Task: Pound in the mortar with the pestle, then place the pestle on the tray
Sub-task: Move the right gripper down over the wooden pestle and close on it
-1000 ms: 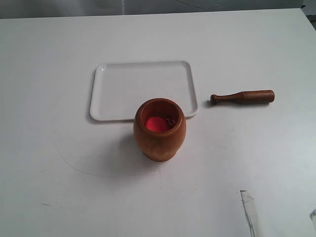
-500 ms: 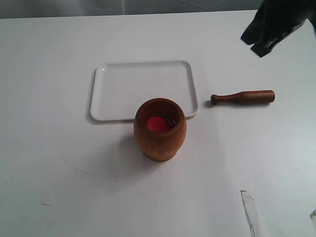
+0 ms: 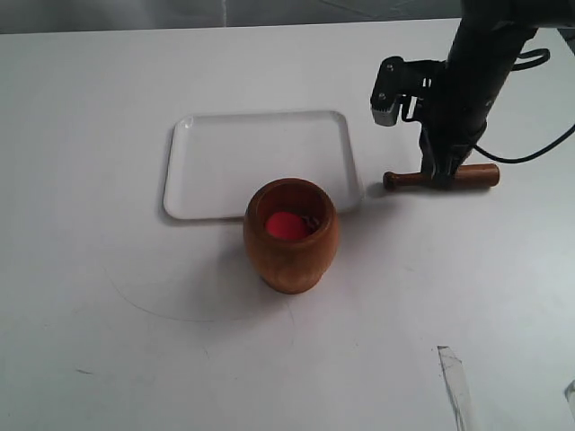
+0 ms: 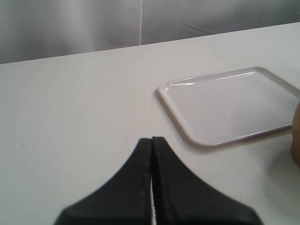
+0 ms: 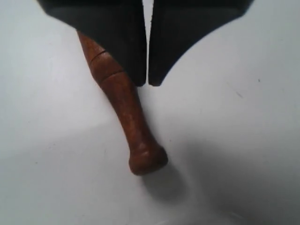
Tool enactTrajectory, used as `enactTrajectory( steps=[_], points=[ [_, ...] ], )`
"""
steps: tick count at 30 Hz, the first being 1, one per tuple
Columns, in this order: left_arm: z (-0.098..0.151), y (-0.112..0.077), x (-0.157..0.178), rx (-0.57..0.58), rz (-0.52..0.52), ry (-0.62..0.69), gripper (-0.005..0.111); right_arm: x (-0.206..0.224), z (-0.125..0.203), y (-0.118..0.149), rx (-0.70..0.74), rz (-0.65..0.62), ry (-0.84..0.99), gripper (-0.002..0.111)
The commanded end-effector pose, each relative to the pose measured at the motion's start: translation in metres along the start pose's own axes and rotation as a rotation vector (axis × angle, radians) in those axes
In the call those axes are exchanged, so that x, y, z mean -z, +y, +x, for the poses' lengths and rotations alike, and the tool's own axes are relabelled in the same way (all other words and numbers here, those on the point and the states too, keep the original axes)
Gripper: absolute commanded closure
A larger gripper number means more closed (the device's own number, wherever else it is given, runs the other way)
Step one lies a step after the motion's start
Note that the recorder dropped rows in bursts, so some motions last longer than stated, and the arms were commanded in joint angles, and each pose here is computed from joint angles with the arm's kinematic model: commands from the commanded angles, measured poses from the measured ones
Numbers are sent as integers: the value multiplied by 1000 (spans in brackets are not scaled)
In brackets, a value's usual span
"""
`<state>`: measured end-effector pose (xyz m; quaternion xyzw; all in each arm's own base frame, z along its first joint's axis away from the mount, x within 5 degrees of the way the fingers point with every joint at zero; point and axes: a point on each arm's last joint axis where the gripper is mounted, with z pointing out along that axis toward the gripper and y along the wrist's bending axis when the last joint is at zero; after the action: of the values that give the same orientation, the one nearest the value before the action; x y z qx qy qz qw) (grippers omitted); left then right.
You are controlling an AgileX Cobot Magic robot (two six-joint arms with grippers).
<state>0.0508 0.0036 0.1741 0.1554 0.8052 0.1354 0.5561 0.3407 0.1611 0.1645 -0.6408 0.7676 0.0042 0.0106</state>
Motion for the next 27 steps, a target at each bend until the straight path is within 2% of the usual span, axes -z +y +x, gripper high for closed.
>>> enactTrajectory(
  steps=[1, 6, 8, 12, 17, 27],
  points=[
    [0, -1, 0, 12, 8, -7, 107, -3, 1, 0, 34, -9, 42, 92],
    [0, -1, 0, 12, 8, -7, 107, -3, -3, -4, 31, 33, 5, 63],
    [0, -1, 0, 12, 8, -7, 107, -3, -5, -7, 29, 65, -21, 58],
    [0, -1, 0, 12, 8, -7, 107, -2, -8, -10, 70, 106, -55, 56],
    [0, -1, 0, 12, 8, -7, 107, -6, -16, -6, 115, 52, -129, 56],
    [0, -1, 0, 12, 8, -7, 107, -38, -15, -10, 142, 14, -71, 56]
  ],
)
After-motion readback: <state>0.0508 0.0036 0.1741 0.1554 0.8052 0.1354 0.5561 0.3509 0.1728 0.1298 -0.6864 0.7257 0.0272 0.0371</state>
